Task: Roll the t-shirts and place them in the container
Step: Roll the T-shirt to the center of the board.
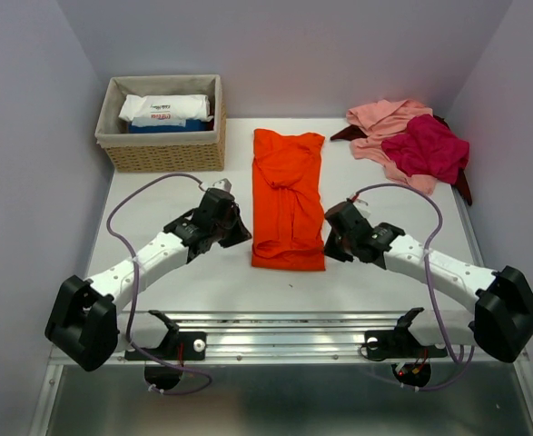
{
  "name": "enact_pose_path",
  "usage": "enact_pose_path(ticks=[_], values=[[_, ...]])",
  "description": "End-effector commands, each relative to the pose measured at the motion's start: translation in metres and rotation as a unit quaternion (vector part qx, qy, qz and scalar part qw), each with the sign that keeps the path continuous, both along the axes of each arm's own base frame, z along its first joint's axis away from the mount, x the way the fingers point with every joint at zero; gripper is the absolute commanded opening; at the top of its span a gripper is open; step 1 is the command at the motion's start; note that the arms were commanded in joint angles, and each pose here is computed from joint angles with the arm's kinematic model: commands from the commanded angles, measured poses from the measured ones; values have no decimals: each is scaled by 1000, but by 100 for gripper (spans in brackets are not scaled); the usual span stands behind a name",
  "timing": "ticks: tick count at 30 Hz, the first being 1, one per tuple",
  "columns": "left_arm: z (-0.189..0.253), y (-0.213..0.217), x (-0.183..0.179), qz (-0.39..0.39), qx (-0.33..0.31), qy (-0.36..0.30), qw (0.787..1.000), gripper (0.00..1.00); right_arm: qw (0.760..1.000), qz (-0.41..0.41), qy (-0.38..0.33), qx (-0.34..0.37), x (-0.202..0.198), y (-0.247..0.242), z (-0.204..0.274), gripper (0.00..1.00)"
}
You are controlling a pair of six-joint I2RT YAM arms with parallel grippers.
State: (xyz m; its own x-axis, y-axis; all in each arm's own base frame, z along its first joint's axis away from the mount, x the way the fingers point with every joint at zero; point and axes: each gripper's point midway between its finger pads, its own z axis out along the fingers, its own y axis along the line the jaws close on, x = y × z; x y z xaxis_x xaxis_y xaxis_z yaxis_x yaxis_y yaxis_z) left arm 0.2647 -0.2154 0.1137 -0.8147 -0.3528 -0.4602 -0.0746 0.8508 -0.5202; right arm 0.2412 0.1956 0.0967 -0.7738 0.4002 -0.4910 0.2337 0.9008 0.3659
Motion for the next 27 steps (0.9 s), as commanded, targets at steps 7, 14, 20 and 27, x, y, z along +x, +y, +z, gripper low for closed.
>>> enact_pose_path(ticks=[7, 14, 20, 27], values=[[-24, 0, -39, -45, 8, 21, 999, 0, 991, 133, 16, 16, -15, 72, -6, 1], [-19, 14, -38, -7, 21, 15, 1000, 0, 982, 185, 14, 36, -10, 120, -8, 1], [-14, 19, -41, 3, 12, 13, 1000, 0, 981, 192, 27, 18, -2, 134, -30, 1], [-12, 26, -42, 21, 11, 4, 1000, 0, 984, 176, 5, 13, 18, 146, -32, 1]])
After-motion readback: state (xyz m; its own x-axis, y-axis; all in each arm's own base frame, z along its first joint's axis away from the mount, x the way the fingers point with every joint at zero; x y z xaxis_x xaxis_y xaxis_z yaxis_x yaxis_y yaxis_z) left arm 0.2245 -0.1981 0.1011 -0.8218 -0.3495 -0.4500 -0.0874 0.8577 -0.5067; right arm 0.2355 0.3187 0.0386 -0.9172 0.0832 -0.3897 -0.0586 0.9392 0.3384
